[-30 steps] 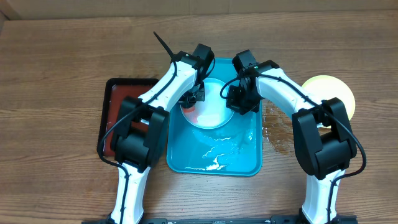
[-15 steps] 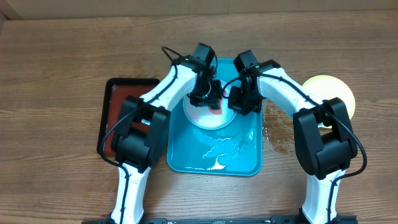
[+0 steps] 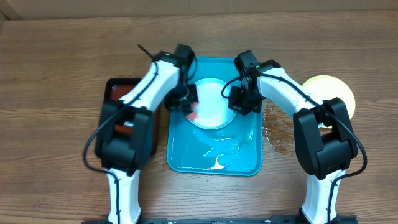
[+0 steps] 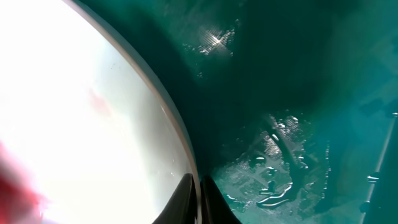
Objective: Clean dirty plates on tray and stack at the side
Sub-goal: 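Scrub the white plate with the sponge while the right gripper holds its rim, then return the sponge to the dark red tray with the left gripper, then lift the white plate with the right gripper and tilt it over the dark tray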
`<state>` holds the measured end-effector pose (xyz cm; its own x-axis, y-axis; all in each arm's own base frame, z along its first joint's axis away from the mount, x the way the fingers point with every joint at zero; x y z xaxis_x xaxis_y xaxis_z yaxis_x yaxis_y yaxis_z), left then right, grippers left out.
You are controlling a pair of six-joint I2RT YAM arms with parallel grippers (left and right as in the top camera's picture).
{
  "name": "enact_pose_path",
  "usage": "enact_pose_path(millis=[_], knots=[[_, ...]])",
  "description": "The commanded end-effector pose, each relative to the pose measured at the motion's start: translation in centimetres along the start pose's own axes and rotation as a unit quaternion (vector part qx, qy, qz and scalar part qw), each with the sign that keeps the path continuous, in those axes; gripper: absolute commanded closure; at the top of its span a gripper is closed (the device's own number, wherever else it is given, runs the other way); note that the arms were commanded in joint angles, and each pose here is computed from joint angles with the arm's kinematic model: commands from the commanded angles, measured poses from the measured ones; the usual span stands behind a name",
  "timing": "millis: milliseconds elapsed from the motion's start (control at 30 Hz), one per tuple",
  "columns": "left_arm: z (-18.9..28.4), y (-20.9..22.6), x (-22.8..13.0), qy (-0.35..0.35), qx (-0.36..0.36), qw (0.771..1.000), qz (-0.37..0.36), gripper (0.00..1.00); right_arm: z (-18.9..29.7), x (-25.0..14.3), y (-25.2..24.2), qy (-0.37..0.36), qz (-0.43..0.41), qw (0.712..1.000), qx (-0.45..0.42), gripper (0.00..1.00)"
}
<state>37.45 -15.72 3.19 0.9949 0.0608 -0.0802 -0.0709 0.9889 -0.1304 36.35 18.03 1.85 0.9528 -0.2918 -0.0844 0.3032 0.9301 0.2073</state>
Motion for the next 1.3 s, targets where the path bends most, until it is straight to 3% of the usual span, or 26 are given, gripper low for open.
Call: enact_pose_path(millis=[0,167,333,467,700,767,867,900,1033,1267], knots=[[6.6,2.0,1.1,-0.096,0.043,0.994,-0.020,0.96,-1.0,0.0,-1.2,-0.001,-0.003,1.000,-0.028,0.96],[13.6,1.8,-1.1,-0.152,0.007,0.988,-0.027,0.96,-1.0,-0.3,-1.4,0.004,-0.004,0.999,-0.032,0.96],[17.6,5.7,-2.6,-0.186,0.054,0.981,-0.004,0.96,-1.0,-0.5,-1.6,0.009,-0.001,0.999,-0.037,0.96],[16.1,9.6,-3.2,-0.159,0.110,0.981,0.032,0.96,-1.0,-0.5,-1.6,0.009,0.000,0.999,-0.037,0.96],[7.4,15.0,-4.1,-0.103,0.123,0.983,0.090,0.90,-1.0,-0.7,-1.8,0.013,0.011,0.999,-0.039,0.96],[6.3,16.0,-4.5,-0.097,0.123,0.982,0.102,0.75,-1.0,-0.8,-1.8,0.015,0.014,0.999,-0.041,0.96],[6.1,16.8,-4.6,-0.094,0.111,0.982,0.121,0.67,-0.9,-0.7,-1.8,0.015,0.026,0.999,-0.040,0.96],[6.8,16.9,-4.4,-0.092,0.096,0.982,0.131,0.52,-0.2,-0.5,-1.5,0.014,0.040,0.998,-0.039,0.96],[11.3,17.4,-4.0,-0.102,0.050,0.980,0.165,0.25,3.8,0.6,0.5,-0.019,0.099,0.994,-0.030,0.96],[21.4,18.5,-2.4,-0.181,-0.009,0.965,0.191,0.09,10.6,0.6,6.2,-0.108,0.219,0.969,-0.048,0.96]])
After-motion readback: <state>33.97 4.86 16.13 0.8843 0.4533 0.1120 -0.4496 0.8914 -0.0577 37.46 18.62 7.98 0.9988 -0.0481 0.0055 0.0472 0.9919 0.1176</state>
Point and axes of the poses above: each gripper's point midway between its finger pads, its own z axis back along the fingers, its own y axis along the line the jaws close on, x = y × z, the point moved 1 cm from there along z, back along the fingers, and after that the axes turned 5 degrees about -z, right-handed, at the moved point
